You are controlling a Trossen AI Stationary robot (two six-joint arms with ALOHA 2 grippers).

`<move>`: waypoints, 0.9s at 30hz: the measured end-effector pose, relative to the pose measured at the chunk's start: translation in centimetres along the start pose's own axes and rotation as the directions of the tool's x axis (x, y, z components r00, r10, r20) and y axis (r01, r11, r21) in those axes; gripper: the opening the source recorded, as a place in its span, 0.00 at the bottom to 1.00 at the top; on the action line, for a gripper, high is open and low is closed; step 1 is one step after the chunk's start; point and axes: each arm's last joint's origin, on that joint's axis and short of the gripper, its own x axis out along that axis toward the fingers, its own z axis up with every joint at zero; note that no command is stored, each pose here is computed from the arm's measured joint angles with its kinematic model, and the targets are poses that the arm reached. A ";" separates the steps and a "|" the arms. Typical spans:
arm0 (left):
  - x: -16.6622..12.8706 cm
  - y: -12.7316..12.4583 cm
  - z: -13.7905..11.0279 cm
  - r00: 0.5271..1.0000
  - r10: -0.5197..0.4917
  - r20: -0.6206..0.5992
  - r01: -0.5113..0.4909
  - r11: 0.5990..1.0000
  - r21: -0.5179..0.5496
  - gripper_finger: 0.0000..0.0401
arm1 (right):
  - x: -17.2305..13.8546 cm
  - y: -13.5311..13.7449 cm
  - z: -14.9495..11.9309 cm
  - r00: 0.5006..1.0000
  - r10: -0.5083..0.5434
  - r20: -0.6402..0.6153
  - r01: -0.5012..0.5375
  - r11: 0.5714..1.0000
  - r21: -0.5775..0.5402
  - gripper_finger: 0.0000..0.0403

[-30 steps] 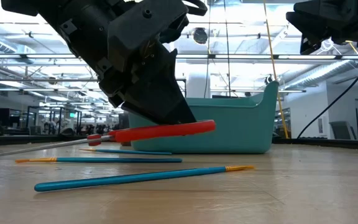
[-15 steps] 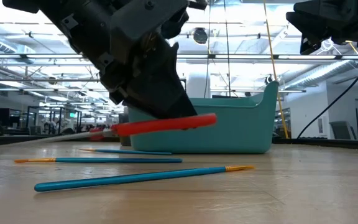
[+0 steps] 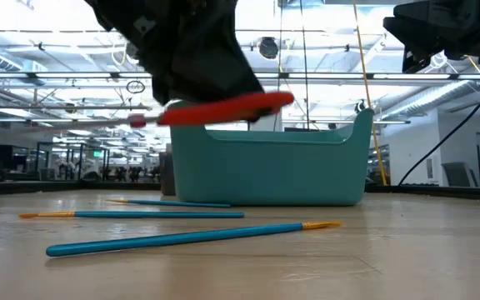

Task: Pick & Place Paint Supplies
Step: Put the orange scissors into the green bin

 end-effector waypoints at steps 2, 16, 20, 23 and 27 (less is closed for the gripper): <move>-0.4 0.0 0.4 1.000 -0.007 0.012 0.007 1.000 0.008 0.24 | 0.0 0.0 0.0 1.000 0.000 0.001 0.000 1.000 0.000 0.23; -3.4 0.2 3.1 0.994 -0.055 0.095 0.052 0.998 0.031 0.24 | 0.0 0.0 0.0 1.000 0.000 0.004 0.000 1.000 0.001 0.23; -4.1 0.3 3.6 0.992 -0.065 0.111 0.061 0.997 0.040 0.24 | 0.0 0.0 0.0 1.000 0.000 0.004 0.000 1.000 0.001 0.23; -4.8 0.4 4.2 0.989 -0.074 0.130 0.069 0.997 0.042 0.24 | 0.0 0.0 0.1 1.000 0.000 0.007 0.000 1.000 0.002 0.23; -5.5 0.6 4.7 0.985 -0.084 0.148 0.077 0.996 0.049 0.24 | 0.0 0.0 0.1 1.000 0.000 0.007 0.000 1.000 0.002 0.23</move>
